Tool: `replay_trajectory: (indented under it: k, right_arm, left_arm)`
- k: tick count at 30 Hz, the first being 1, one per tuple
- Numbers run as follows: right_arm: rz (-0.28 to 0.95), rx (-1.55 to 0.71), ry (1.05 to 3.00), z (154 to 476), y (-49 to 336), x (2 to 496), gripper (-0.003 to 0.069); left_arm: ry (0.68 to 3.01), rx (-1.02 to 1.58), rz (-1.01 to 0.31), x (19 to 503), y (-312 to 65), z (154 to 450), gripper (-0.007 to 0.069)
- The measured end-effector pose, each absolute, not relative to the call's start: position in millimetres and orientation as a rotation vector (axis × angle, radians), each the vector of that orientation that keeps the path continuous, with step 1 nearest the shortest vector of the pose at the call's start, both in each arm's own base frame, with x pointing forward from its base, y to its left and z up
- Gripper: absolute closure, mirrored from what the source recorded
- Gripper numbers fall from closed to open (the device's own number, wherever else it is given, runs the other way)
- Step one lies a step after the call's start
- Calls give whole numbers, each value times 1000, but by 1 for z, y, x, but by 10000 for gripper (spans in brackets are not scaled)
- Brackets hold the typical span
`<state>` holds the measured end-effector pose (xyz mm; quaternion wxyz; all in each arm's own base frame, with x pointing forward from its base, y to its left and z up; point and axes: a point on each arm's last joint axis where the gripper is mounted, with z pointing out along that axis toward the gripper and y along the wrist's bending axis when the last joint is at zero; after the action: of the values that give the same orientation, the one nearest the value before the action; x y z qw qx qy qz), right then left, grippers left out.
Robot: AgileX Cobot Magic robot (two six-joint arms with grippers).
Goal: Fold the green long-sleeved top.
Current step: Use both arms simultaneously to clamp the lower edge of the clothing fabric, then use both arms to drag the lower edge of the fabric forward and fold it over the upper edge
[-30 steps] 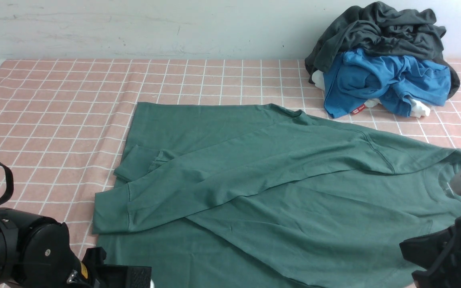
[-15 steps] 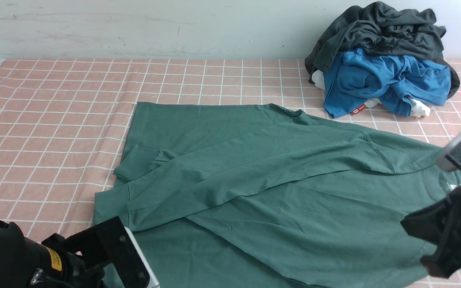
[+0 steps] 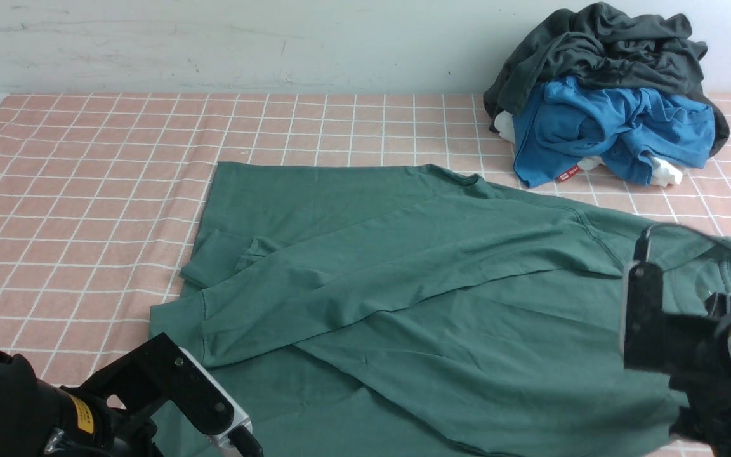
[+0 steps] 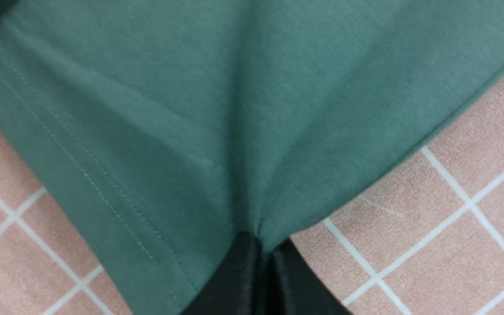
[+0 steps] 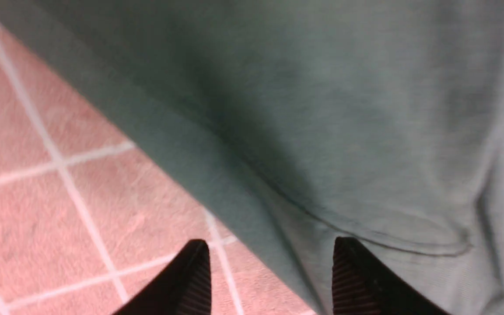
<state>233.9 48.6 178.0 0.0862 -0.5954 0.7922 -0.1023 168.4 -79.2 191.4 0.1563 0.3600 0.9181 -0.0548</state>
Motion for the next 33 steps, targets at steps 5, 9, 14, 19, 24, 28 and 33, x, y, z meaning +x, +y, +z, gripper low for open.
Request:
replay_trajectory:
  k: [5, 9, 14, 19, 24, 28, 33]
  right_arm:
    - [-351, -1989, 2282, 151, 45, 234, 314]
    - [-379, -1991, 2246, 148, 45, 238, 365]
    - [-390, -1942, 2247, 148, 46, 240, 480]
    - [-388, -1869, 2270, 149, 47, 240, 613]
    - [-403, -1732, 2288, 163, 46, 238, 660]
    - [-429, -1551, 2316, 190, 42, 228, 662]
    - [-467, -1304, 2293, 233, 39, 224, 662]
  left_arm:
    - [2636, 1006, -183, 168, -81, 192, 626]
    - [2636, 1002, -187, 168, -81, 192, 626]
    - [2638, 998, -188, 168, -81, 192, 626]
    - [2641, 996, -192, 168, -81, 192, 626]
    - [2690, 939, -218, 170, -83, 201, 626]
    - [2744, 832, -228, 176, -85, 226, 626]
    - [2648, 696, -148, 199, -87, 265, 626]
